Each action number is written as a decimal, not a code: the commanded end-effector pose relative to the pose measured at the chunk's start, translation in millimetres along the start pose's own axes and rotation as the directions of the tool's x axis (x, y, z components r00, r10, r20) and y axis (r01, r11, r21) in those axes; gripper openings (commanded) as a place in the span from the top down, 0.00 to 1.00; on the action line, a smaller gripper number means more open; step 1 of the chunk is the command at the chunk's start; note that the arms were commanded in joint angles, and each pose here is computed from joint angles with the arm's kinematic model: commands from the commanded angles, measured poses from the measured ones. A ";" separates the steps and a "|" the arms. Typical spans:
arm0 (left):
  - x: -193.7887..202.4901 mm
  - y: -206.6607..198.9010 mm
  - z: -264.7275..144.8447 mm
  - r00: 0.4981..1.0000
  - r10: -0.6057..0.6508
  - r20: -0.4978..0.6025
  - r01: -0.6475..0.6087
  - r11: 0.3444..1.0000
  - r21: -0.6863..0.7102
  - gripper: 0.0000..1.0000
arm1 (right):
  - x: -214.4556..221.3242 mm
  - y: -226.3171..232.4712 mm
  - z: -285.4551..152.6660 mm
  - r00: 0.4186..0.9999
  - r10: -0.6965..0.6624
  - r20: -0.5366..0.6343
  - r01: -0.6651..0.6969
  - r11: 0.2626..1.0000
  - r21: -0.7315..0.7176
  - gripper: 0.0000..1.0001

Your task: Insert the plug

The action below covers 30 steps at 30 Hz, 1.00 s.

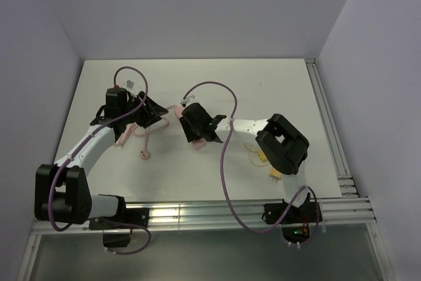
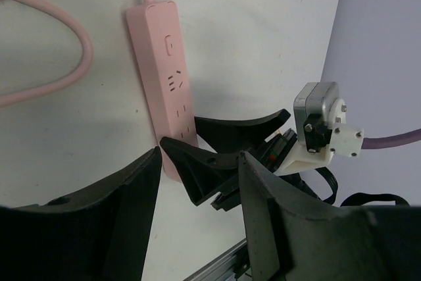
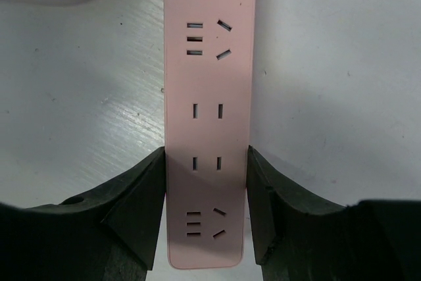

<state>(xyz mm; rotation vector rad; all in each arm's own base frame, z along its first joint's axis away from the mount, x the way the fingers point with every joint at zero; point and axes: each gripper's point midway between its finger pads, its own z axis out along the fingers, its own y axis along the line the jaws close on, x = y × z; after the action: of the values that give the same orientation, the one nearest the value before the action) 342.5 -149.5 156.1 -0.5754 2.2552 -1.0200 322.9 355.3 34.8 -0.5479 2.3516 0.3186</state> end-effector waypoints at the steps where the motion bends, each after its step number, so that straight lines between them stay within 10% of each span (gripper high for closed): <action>1: -3.9 -7.6 -1.5 0.999 0.015 0.040 -0.016 0.999 0.031 0.44 | -15.6 9.2 -8.6 0.999 0.029 0.030 -0.028 0.999 -0.043 0.65; 12: -2.4 -5.4 -18.3 0.994 0.071 0.082 -0.073 0.997 0.012 0.37 | -52.9 9.5 -27.5 0.996 0.029 0.086 -0.024 0.998 -0.059 0.18; 22: -4.1 -24.4 -43.8 0.981 0.154 0.121 -0.160 0.986 0.042 0.35 | -80.5 -36.0 -94.2 0.969 0.189 0.157 -0.199 0.979 0.047 0.14; 30: 22.1 -75.8 -60.9 0.954 0.278 0.114 -0.292 0.947 0.132 0.34 | 7.0 -140.9 -164.0 0.823 0.544 0.163 -0.568 0.788 0.238 0.22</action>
<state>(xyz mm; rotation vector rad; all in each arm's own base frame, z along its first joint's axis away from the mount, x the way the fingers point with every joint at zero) 300.0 -166.0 204.2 -0.3311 2.1673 -0.9710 319.1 224.1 172.5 0.0654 2.2670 0.3827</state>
